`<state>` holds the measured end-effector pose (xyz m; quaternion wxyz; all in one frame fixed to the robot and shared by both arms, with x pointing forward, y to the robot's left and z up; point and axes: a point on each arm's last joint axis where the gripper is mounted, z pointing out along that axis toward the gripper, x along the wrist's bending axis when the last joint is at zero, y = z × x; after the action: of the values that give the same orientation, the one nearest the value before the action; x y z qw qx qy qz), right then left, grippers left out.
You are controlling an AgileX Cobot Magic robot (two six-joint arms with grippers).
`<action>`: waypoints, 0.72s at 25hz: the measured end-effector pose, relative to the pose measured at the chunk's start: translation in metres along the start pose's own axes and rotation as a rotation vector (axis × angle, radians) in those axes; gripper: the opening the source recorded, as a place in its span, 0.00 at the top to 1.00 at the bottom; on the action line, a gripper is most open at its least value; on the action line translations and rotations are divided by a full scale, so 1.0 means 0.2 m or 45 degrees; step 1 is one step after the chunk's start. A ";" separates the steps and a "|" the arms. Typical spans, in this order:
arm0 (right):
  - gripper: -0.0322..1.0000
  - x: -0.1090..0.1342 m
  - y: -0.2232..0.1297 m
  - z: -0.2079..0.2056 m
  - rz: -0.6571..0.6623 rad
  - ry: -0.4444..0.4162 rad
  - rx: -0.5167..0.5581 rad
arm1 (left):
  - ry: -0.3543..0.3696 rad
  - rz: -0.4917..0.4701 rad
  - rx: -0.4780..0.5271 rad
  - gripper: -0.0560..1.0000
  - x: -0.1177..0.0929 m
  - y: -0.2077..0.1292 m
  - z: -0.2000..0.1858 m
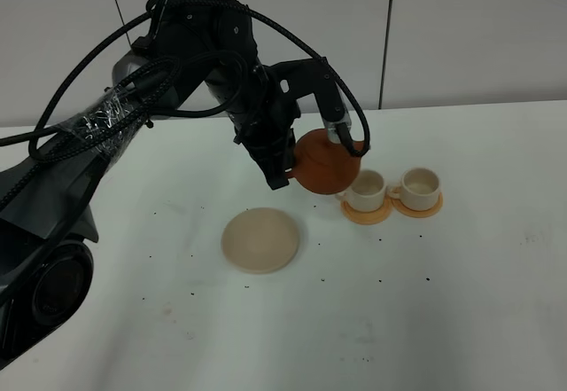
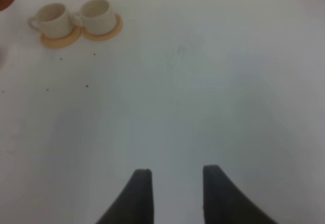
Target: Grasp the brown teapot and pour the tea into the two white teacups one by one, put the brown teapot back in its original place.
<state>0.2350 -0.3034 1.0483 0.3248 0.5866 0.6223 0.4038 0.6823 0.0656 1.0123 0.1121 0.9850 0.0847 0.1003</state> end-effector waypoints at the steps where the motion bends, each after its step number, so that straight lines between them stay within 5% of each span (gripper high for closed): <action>1: 0.74 0.00 0.00 0.00 0.000 0.000 0.000 | -0.010 -0.005 -0.013 0.79 0.00 0.00 0.00; 9: 0.74 0.00 0.00 0.00 -0.001 0.001 0.000 | -0.079 -0.038 -0.112 0.79 -0.03 0.04 0.00; 18: 0.74 0.00 0.00 0.00 0.001 0.001 0.000 | -0.068 -0.138 -0.086 0.79 -0.04 0.05 0.00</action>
<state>0.2349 -0.3033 1.0483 0.3245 0.5866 0.6223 0.4040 0.6770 0.0550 1.0131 0.1527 0.9769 0.1315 0.0706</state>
